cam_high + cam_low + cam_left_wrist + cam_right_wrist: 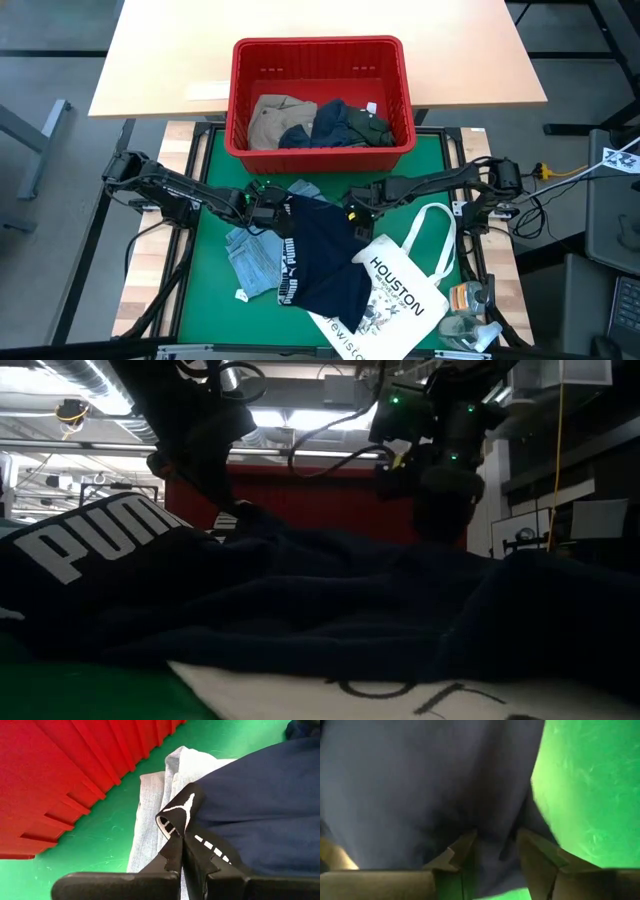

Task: Fold Laundry from Bin
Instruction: Fold the dark blue boxer shorts

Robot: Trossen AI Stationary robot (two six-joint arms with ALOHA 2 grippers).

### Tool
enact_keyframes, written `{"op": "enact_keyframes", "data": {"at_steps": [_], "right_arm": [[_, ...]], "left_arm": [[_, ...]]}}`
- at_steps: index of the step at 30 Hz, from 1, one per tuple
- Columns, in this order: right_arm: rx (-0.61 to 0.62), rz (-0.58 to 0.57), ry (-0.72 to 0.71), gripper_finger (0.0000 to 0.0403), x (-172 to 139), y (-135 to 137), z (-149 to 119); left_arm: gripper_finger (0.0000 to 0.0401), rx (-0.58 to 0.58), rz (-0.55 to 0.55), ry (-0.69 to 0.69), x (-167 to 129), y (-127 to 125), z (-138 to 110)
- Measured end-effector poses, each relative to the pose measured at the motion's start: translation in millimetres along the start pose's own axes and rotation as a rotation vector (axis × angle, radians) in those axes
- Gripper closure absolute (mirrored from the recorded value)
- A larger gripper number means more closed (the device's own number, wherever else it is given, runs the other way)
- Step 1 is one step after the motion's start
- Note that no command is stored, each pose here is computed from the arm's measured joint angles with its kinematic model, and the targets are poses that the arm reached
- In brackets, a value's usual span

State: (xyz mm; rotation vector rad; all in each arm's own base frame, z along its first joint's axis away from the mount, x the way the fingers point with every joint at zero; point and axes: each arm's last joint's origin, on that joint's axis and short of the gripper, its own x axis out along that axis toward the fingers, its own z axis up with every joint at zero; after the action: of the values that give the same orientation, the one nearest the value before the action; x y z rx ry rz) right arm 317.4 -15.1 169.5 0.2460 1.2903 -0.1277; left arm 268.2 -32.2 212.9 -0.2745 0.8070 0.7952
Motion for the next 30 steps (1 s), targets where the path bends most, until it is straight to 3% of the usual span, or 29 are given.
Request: {"op": "enact_keyframes", "data": {"at_steps": [5,12,21,30], "right_arm": [[-0.005,0.001,0.03,0.0308,-0.7,-0.4,-3.0],[-0.006,0.0,0.025,0.0395,-1.4,-0.3,-2.7],[-0.005,-0.008,-0.009,0.0398,-1.4,-0.1,0.3],[0.009,-0.181,-0.008,0.0401,-2.2,-5.6,-2.2]], "left_arm": [[0.0401,0.001,-0.001,0.002,0.0,0.0,0.0],[0.0401,0.003,-0.002,0.002,-0.1,-0.1,0.0],[0.0401,0.004,-0.001,0.002,0.0,0.0,-0.1],[0.0401,0.004,-0.001,0.002,0.0,0.0,-0.1]]}}
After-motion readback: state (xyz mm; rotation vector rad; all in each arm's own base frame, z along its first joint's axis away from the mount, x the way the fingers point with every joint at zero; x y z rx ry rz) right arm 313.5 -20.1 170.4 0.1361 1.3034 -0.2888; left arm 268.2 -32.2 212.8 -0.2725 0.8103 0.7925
